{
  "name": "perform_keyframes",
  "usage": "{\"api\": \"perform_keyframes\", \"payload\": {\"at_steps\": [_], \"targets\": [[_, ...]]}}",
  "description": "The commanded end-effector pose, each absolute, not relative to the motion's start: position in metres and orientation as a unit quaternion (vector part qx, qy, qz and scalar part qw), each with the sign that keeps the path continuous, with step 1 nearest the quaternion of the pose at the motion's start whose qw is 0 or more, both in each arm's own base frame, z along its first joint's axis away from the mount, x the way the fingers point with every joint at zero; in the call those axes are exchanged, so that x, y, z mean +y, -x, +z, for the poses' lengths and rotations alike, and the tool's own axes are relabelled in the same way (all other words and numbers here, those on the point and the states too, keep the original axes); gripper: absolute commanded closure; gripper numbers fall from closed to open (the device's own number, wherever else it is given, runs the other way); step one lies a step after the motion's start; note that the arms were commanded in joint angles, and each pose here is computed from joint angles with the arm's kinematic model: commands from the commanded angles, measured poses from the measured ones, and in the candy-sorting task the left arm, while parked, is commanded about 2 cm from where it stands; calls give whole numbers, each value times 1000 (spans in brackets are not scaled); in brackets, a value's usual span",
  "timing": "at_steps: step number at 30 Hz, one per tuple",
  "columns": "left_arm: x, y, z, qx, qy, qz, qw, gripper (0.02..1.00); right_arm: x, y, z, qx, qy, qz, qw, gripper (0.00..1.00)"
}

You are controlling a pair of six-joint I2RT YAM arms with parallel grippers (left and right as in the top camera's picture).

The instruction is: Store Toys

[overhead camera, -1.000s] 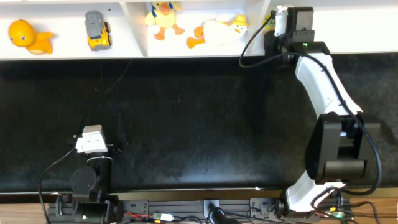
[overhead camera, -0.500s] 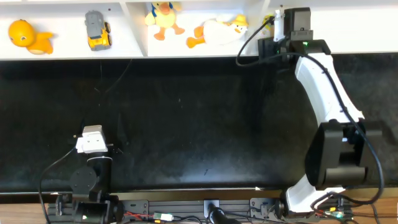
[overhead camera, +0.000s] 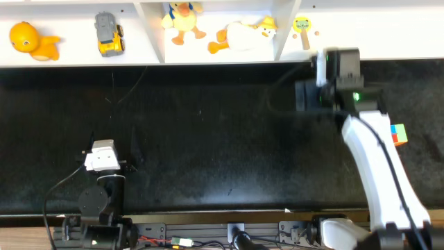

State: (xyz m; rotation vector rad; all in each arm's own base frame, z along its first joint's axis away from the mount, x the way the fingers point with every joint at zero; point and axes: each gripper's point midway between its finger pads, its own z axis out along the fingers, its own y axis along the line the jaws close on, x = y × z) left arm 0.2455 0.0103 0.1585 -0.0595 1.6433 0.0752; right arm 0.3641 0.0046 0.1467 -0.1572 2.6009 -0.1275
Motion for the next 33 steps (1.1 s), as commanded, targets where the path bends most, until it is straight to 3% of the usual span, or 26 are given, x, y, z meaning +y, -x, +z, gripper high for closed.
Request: {"api": "perform_keyframes", "payload": {"at_steps": [1,7,33], "targets": [[13,-245,159,730,26,41,682,20,1,-300,142,960,55,-51,269,5],[13,-245,159,730,27,42,682,20,-1,-264,132,962,55,-51,264,5],[13,-245,159,730,26,41,682,20,-4,-275,136,957,45,-45,284,5]]}}
